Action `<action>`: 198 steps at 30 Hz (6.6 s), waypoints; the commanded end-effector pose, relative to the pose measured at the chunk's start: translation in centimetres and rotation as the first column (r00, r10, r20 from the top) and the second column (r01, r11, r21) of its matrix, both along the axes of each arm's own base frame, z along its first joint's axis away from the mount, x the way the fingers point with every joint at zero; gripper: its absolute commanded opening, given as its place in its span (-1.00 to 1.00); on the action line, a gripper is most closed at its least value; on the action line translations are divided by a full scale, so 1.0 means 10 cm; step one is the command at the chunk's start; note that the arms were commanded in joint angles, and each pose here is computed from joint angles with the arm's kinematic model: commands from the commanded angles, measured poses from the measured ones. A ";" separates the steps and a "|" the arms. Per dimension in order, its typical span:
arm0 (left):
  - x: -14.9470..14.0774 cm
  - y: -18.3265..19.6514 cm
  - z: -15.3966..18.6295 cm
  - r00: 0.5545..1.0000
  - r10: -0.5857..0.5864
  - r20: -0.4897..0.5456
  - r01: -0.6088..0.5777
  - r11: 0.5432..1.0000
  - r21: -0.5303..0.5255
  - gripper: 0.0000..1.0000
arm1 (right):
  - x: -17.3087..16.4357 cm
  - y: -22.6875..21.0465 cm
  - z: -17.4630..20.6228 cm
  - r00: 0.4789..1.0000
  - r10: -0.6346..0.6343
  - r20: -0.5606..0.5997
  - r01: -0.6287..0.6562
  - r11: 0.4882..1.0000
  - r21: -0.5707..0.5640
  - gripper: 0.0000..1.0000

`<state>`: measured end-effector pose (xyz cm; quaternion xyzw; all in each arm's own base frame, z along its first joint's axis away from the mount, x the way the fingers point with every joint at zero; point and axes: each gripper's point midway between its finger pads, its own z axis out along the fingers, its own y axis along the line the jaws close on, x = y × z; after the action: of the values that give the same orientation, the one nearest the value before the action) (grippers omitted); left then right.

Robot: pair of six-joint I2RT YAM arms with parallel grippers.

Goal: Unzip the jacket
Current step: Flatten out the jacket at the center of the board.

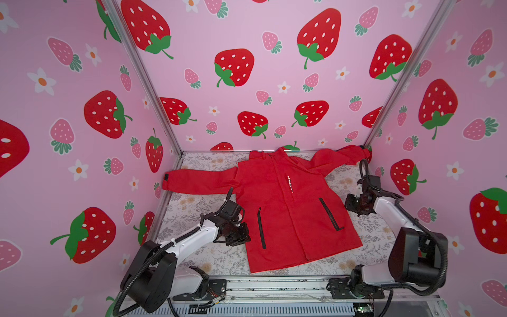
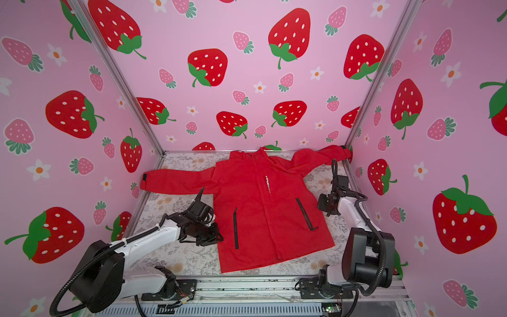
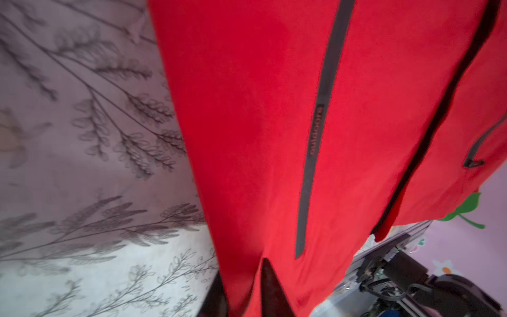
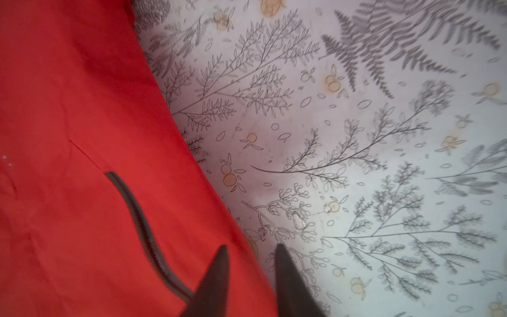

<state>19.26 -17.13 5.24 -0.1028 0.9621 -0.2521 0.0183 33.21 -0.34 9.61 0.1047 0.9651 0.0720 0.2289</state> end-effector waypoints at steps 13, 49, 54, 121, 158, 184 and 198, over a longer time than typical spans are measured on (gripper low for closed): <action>2.24 0.25 1.83 0.845 -0.146 0.514 0.123 0.989 0.077 0.50 | 1.06 1.52 1.11 0.797 0.459 0.391 -0.534 0.839 0.102 0.43; 3.73 0.64 0.58 0.783 -0.188 0.593 0.247 0.969 -0.019 -1.00 | 1.32 2.29 0.33 0.769 0.616 0.173 -0.618 0.785 -0.048 0.30; 3.61 0.74 0.26 0.852 -0.184 0.490 0.193 0.981 0.032 -1.00 | 1.44 2.76 0.20 0.734 0.657 0.171 -0.643 0.754 -0.133 0.11; 3.21 0.77 0.10 0.932 -0.017 0.362 0.065 0.990 -0.122 -1.00 | 0.42 0.65 -0.57 0.856 0.468 -0.219 -0.460 0.883 0.089 -0.19; 2.03 0.22 0.83 0.909 -0.073 0.411 0.122 0.988 -0.093 0.25 | 2.56 1.24 1.24 0.737 0.585 0.340 -0.453 0.800 -0.393 0.99; 3.31 0.53 0.49 0.754 -0.423 0.502 0.461 0.886 0.054 0.22 | 0.65 2.79 0.51 0.421 0.827 0.372 -0.896 0.443 0.030 0.63; 3.30 0.47 0.25 0.741 -0.457 0.491 0.524 0.851 0.001 0.06 | 0.68 2.91 0.43 0.409 0.842 0.352 -0.906 0.421 0.047 0.62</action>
<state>52.90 -12.30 7.89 0.2085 0.9049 -0.3195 0.1886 40.25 27.99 12.96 -0.3907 0.8275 0.2972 0.2723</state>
